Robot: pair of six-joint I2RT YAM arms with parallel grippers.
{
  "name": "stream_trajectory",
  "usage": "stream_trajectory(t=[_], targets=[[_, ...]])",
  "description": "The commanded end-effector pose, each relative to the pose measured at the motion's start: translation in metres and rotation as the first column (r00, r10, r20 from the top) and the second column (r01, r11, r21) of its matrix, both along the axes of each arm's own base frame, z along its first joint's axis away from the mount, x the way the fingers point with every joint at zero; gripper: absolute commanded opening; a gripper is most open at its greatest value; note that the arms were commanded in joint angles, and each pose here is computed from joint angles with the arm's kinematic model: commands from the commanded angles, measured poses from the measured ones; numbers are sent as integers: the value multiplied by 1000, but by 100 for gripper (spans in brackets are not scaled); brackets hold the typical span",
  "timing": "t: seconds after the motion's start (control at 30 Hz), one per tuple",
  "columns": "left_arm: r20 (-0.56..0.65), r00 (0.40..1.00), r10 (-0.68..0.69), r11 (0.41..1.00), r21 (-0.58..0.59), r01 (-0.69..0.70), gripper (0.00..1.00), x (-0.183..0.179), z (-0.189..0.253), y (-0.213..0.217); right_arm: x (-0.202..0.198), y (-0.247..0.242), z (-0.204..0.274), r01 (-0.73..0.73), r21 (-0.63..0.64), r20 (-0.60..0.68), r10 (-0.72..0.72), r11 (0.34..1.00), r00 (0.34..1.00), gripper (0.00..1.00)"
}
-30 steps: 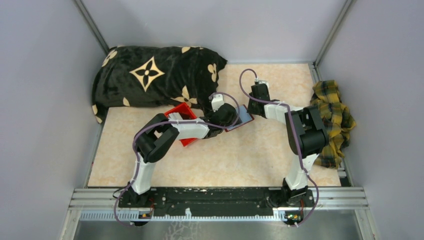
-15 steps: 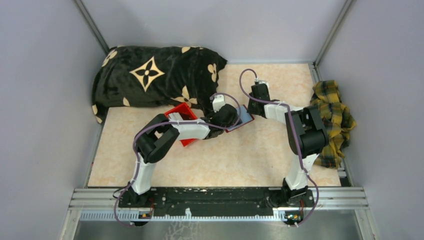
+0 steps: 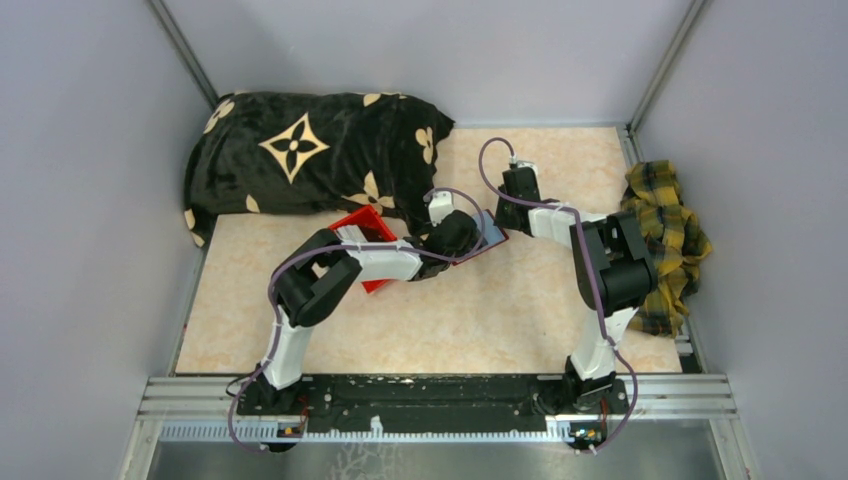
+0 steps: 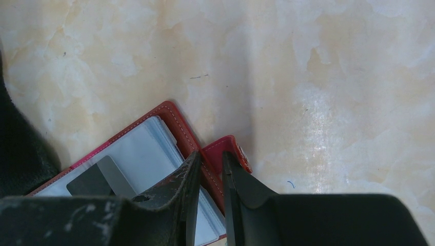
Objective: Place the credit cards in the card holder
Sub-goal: Insert the credit card into the card holder.
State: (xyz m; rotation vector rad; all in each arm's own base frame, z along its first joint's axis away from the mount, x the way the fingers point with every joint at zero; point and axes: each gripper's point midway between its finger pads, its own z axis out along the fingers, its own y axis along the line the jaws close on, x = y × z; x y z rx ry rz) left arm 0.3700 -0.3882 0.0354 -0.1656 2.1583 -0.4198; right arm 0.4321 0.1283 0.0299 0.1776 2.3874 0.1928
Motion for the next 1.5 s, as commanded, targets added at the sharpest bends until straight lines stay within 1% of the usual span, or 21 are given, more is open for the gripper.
stream_trajectory(t=[0.0,0.5,0.93,1.13,1.17,1.3,1.4,1.47], targets=[[9,1000,-6,1000,-18,6,13,3,-1,-10,13,3,5,-10,18,30,9,1000,1000,22],[63,998,-2,999,-36,4,15,15,13,-20,13,4,4,-14,19,26,14,1000,1000,22],[75,997,-20,998,-60,25,15,19,17,-34,11,5,4,-21,22,19,20,1000,1000,22],[91,996,-2,999,-52,7,15,17,24,-25,11,5,5,-20,20,22,19,1000,1000,23],[96,995,-2,999,-52,7,17,16,26,-23,11,5,5,-22,20,22,21,1000,1000,23],[98,995,-1,999,-48,6,29,11,27,-16,11,5,5,-24,21,21,24,999,999,23],[88,996,-1,999,-42,5,34,9,23,-14,10,5,5,-24,21,22,24,999,999,23],[82,997,1,999,-46,3,35,8,20,-13,9,5,5,-25,20,19,25,999,999,23]])
